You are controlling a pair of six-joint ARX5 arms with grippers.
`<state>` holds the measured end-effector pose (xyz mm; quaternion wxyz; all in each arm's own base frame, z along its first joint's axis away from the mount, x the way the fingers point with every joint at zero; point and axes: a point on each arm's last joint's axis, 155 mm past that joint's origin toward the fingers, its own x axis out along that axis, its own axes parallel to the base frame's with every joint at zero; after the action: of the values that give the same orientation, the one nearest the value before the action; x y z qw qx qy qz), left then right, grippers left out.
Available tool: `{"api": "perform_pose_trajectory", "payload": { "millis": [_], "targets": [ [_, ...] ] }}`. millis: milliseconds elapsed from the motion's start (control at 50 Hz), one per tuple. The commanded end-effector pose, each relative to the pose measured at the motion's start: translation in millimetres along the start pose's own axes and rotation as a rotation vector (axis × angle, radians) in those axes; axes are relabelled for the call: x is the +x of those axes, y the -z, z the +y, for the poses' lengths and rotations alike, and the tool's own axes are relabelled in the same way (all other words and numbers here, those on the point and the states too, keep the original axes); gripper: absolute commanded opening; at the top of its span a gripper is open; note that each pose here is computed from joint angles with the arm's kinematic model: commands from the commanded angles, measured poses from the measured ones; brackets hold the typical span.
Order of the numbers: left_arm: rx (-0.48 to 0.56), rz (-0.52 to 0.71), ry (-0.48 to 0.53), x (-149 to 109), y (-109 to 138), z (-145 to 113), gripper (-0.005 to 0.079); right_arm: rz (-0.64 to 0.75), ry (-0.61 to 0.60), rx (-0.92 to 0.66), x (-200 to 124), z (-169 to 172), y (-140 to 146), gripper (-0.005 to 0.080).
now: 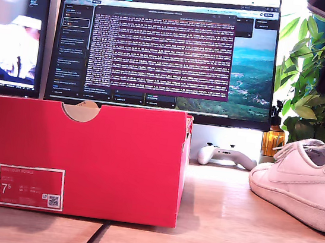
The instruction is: Pack the white shoes by picking the first shoe and placing it inside the red shoebox, left side, then picking and rotating the second shoe and placing it in the shoebox
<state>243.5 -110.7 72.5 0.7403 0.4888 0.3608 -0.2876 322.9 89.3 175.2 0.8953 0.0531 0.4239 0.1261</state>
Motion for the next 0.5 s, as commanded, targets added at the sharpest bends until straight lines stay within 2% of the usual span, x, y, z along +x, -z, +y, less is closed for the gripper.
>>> {"api": "perform_pose_trajectory", "payload": {
  "millis": [0, 180, 340, 480],
  "targets": [
    [0.015, 0.003, 0.0, 4, -3, 2, -0.0019, 0.025, -0.003, 0.001, 4, 1, 2, 0.0021],
    [0.022, 0.02, 0.022, 14, -3, -3, -0.0019, 0.093, 0.005, 0.011, 17, -2, 15, 0.0063],
    [0.007, -0.022, -0.012, 15, -15, 6, -0.0019, 0.151, -0.002, 0.001, 30, 3, 26, 0.0182],
    [0.003, -0.04, -0.01, 15, -19, 6, -0.0019, 0.237, 0.003, -0.002, 38, 3, 45, 0.0253]
  ]
}}
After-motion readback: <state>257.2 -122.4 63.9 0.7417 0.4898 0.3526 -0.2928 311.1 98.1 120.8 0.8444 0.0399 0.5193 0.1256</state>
